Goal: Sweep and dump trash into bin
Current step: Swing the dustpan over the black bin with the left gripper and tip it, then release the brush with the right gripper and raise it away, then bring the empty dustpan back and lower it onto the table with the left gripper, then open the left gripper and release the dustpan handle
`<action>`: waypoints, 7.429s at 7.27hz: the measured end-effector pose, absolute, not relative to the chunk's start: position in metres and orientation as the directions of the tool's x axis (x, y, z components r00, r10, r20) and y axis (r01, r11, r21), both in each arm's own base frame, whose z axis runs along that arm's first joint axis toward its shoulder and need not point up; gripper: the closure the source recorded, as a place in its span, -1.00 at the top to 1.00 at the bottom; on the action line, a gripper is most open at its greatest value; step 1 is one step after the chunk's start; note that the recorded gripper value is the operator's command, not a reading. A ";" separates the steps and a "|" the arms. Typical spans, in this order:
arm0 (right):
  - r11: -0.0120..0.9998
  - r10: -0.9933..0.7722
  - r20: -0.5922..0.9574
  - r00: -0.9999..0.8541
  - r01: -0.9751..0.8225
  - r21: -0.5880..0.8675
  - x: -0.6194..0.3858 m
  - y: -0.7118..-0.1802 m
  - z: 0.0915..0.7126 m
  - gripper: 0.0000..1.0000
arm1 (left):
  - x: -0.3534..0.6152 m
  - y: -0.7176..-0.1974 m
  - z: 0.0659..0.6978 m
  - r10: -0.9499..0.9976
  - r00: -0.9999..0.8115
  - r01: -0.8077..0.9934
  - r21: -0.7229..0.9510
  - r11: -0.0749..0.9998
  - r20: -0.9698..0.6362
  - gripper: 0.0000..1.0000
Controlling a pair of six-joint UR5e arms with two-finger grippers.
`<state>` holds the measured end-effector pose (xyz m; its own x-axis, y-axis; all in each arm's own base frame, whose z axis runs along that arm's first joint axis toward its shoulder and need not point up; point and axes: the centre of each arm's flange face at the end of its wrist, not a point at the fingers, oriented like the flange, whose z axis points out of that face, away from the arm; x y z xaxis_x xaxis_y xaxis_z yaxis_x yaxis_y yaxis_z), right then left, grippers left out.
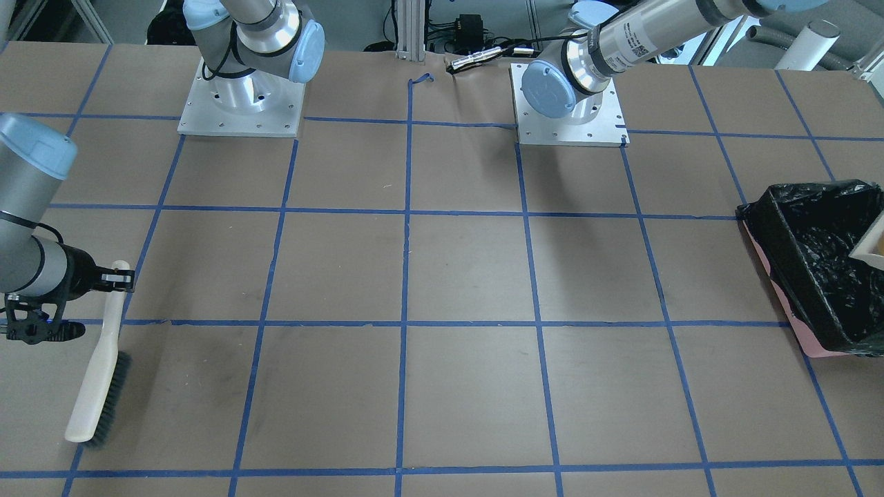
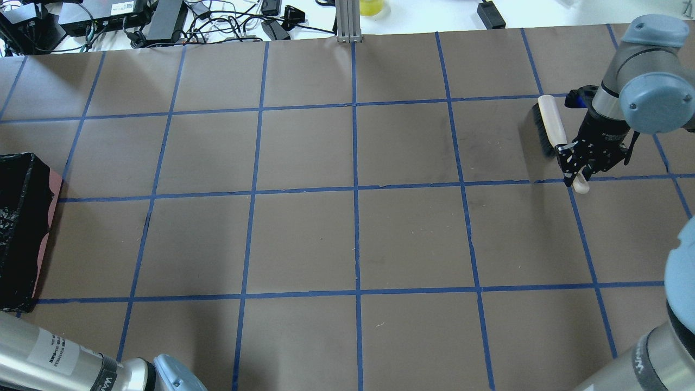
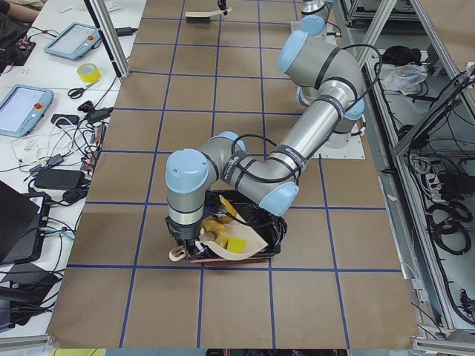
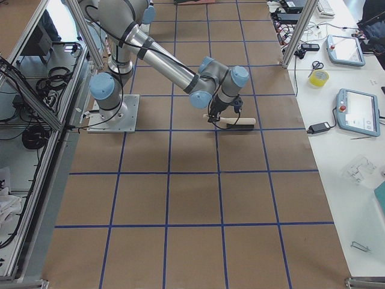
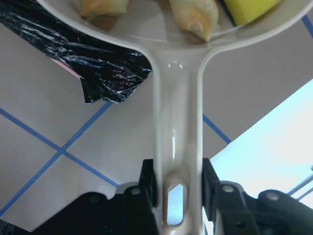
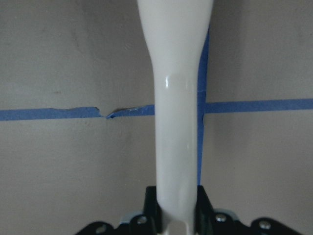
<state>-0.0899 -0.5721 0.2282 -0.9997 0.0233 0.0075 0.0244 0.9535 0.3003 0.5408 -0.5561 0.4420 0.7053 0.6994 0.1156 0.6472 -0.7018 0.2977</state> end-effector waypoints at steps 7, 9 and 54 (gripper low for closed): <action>0.966 0.019 0.057 -0.998 0.033 0.256 -0.093 -0.573 0.266 0.88 | 0.488 -0.524 0.430 0.698 0.701 0.576 0.462 -0.674 0.145 -1.00; 0.981 0.028 0.056 -0.998 0.039 0.190 -0.083 -0.561 0.339 0.99 | 0.468 -0.505 0.419 0.680 0.715 0.532 0.502 -0.682 0.166 -1.00; 0.969 -0.022 0.056 -0.998 -0.035 -0.245 0.141 -0.477 0.536 1.00 | -0.120 -0.609 0.442 0.939 -0.339 0.941 0.012 0.339 0.059 0.53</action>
<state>0.1405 -0.4766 0.5359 -0.9982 -0.0220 0.0560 -0.0351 0.9690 -0.2445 -0.1198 -0.6085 0.4423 -0.3394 0.9388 0.0594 0.9406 0.3393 0.0123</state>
